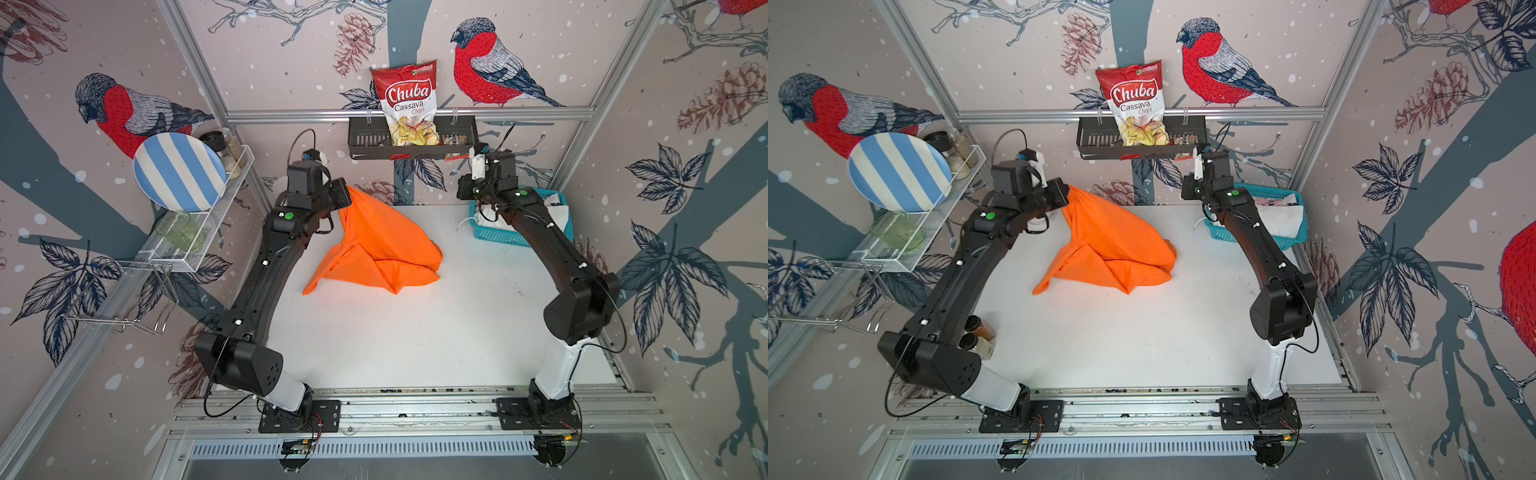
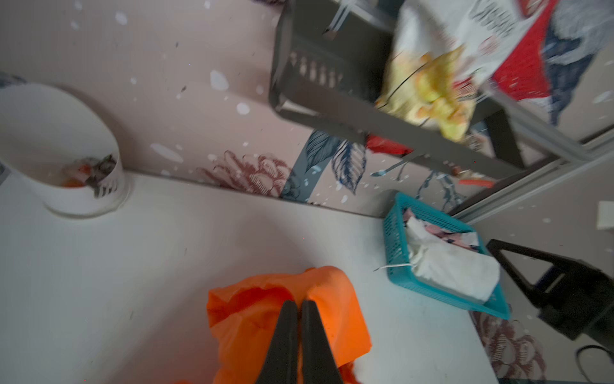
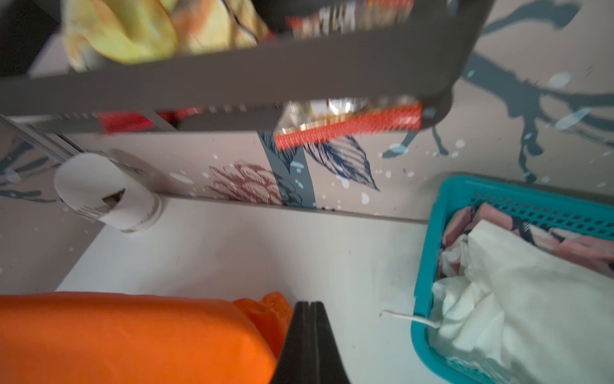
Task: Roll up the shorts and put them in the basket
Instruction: Flatten out the shorts at the center of the board.
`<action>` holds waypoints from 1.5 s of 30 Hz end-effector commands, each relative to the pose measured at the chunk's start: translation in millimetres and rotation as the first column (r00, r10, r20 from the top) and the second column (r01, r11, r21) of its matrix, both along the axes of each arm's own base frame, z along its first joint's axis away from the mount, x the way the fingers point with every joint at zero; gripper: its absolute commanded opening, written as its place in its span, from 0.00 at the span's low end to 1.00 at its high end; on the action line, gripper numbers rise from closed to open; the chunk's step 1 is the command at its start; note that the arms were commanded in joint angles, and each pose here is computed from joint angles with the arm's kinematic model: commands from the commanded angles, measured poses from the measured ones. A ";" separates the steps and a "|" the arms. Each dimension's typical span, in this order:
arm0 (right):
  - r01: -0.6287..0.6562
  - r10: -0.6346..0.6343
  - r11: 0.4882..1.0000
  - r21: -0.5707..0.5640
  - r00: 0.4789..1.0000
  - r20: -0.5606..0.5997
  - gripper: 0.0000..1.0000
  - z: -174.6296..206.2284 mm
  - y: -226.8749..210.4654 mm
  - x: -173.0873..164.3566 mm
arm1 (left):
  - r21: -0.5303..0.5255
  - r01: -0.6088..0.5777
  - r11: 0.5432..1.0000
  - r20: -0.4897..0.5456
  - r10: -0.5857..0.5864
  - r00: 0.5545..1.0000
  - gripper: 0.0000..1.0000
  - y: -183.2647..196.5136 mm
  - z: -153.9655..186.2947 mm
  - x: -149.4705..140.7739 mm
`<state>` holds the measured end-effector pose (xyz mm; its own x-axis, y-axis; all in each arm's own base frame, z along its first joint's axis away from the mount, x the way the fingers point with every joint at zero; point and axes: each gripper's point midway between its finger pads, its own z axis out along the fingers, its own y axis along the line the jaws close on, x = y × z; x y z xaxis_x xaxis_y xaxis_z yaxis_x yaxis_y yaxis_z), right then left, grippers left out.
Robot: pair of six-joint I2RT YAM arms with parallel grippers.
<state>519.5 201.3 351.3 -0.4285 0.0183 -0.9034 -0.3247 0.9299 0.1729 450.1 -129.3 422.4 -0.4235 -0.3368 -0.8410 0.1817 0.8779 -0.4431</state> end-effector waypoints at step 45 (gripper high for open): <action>-0.115 0.359 0.878 0.465 0.801 -0.479 0.00 -213.4 83.7 -97.9 | 0.064 -0.106 0.992 -0.361 0.122 0.924 0.00 3.7 -216.6 -192.7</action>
